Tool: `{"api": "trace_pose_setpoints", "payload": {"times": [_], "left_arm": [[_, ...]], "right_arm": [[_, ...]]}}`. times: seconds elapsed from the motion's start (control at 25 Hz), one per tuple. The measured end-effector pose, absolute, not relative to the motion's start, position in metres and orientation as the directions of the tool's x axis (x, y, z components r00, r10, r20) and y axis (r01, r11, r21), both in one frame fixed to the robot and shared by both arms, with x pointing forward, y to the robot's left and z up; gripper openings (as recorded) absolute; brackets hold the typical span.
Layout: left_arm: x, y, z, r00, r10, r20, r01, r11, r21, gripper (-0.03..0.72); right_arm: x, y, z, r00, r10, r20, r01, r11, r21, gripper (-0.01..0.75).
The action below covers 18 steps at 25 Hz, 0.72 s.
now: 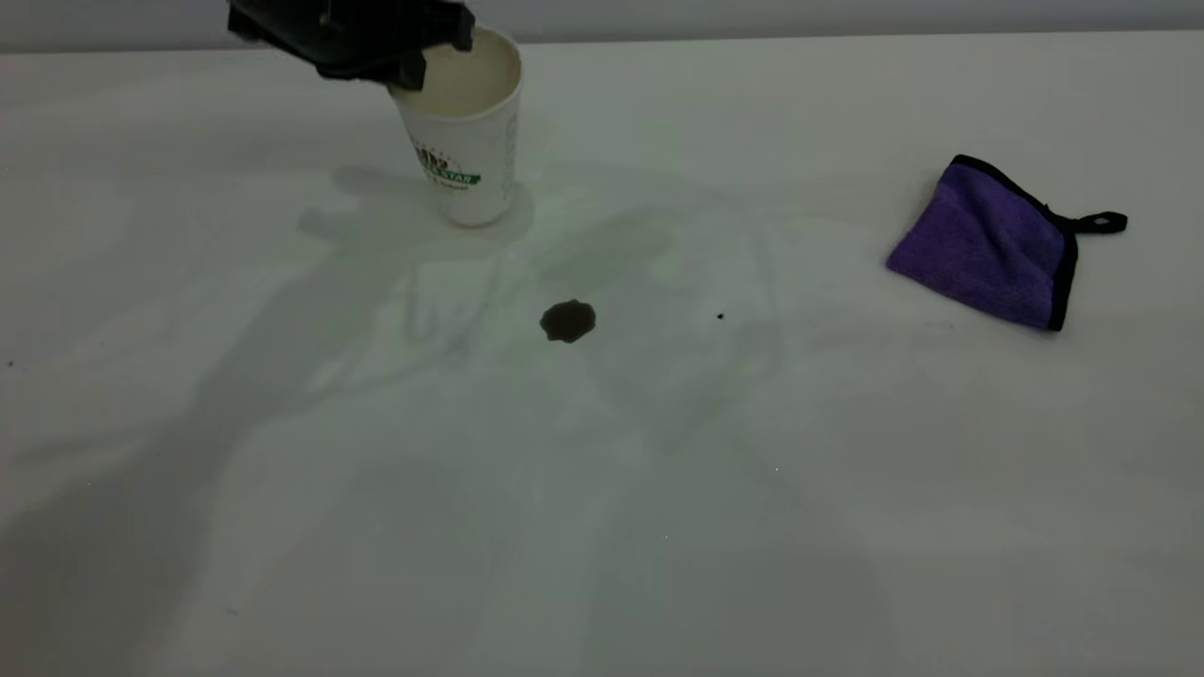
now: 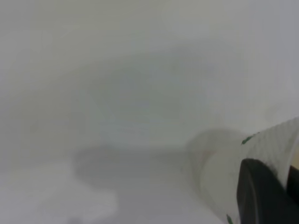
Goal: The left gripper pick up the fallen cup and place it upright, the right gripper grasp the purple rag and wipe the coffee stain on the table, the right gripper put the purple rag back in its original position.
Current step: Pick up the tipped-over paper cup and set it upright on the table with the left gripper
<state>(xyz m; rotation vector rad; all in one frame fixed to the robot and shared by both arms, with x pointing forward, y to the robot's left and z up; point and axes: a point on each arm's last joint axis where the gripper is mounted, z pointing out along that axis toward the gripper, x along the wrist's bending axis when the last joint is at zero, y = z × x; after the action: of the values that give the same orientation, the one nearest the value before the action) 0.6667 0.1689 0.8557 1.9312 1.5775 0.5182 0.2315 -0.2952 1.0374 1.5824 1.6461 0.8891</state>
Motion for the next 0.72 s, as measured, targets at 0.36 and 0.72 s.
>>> {"api": "trace_pose_setpoints", "payload": {"times": [0.36,0.72], "left_arm": [[0.665,0.17,0.845,0.19,0.977,-0.095,0.755,-0.084,0.65,0.1],[0.668,0.168,0.85,0.202,0.974,-0.1,0.72,-0.079,0.689,0.616]], "right_arm": [[0.231,-0.295,1.037,-0.032,0.999,-0.013,0.537,0.029,0.843,0.588],[0.231,-0.295,1.037,-0.032,0.999,-0.013,0.537,0.029,0.843,0.588]]}}
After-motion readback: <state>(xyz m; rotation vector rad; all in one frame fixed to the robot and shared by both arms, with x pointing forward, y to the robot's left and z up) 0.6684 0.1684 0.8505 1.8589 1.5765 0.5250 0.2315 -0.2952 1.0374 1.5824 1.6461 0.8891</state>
